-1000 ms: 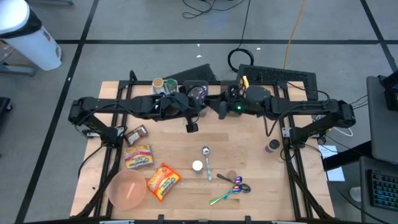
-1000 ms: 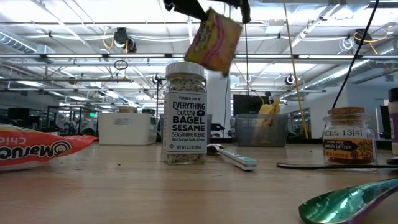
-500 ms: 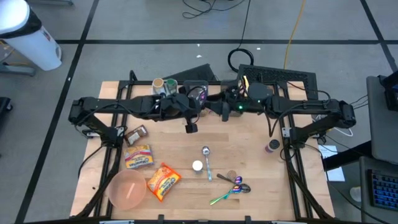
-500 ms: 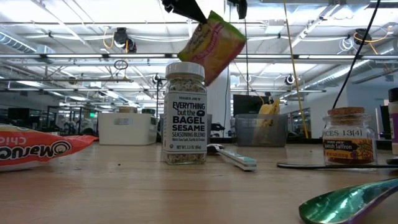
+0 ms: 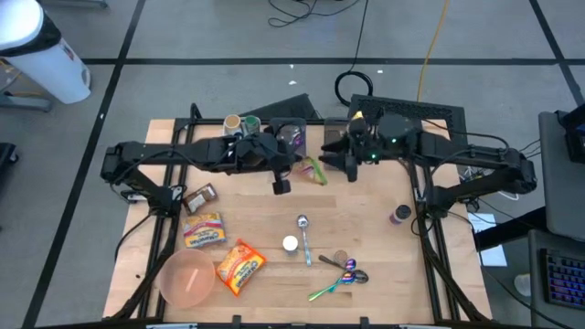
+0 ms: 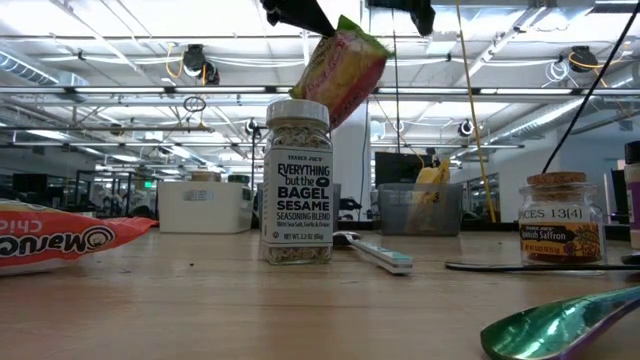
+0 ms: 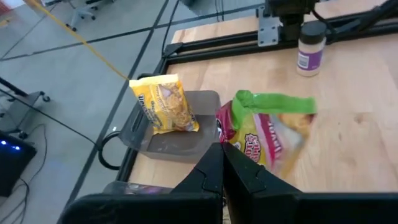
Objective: Pick & Place Food Item
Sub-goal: Put the green noodle pack into the right black bin
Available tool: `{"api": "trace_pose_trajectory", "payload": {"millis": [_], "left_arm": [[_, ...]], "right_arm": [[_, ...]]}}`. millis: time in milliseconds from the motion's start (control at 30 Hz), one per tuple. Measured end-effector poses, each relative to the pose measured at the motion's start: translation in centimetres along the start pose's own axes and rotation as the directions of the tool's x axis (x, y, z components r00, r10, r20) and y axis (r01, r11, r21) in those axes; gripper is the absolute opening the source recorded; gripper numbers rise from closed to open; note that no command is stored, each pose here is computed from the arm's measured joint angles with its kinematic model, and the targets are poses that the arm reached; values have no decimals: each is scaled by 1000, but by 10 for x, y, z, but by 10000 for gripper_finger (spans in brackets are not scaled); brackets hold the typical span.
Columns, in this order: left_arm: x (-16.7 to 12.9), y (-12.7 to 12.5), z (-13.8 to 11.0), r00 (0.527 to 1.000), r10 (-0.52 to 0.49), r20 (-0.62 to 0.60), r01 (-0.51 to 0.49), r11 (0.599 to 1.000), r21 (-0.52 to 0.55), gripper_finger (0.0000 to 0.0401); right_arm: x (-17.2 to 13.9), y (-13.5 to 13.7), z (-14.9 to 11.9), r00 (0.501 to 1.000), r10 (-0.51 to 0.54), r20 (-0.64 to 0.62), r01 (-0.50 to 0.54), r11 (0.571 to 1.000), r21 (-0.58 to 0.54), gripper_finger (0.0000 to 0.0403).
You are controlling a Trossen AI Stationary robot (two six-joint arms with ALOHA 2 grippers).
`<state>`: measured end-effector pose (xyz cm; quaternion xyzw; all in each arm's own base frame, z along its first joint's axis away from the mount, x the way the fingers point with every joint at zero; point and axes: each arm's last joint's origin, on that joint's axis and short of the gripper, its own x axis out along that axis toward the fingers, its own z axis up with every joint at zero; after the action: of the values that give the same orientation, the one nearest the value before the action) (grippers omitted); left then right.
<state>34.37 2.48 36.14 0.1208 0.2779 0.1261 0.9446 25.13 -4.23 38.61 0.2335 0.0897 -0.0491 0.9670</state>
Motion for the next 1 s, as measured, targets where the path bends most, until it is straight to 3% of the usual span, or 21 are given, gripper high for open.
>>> {"api": "trace_pose_trajectory", "payload": {"millis": [167,400,800,1000], "left_arm": [[2,8,-1,1000,17,-4,-17,999,-45,0],[4,14,-2,1000,-5,3,5,996,-85,0],[4,16,-2,1000,-16,17,18,994,-106,0],[4,16,-2,1000,-17,17,18,994,-108,0]], "right_arm": [[6,-2,-16,989,-94,-114,92,996,-19,201],[11,-4,-22,975,-181,-127,172,982,-80,201],[36,-12,-36,959,-208,-193,195,977,-84,199],[38,-13,-37,957,-211,-200,199,977,-78,157]]}}
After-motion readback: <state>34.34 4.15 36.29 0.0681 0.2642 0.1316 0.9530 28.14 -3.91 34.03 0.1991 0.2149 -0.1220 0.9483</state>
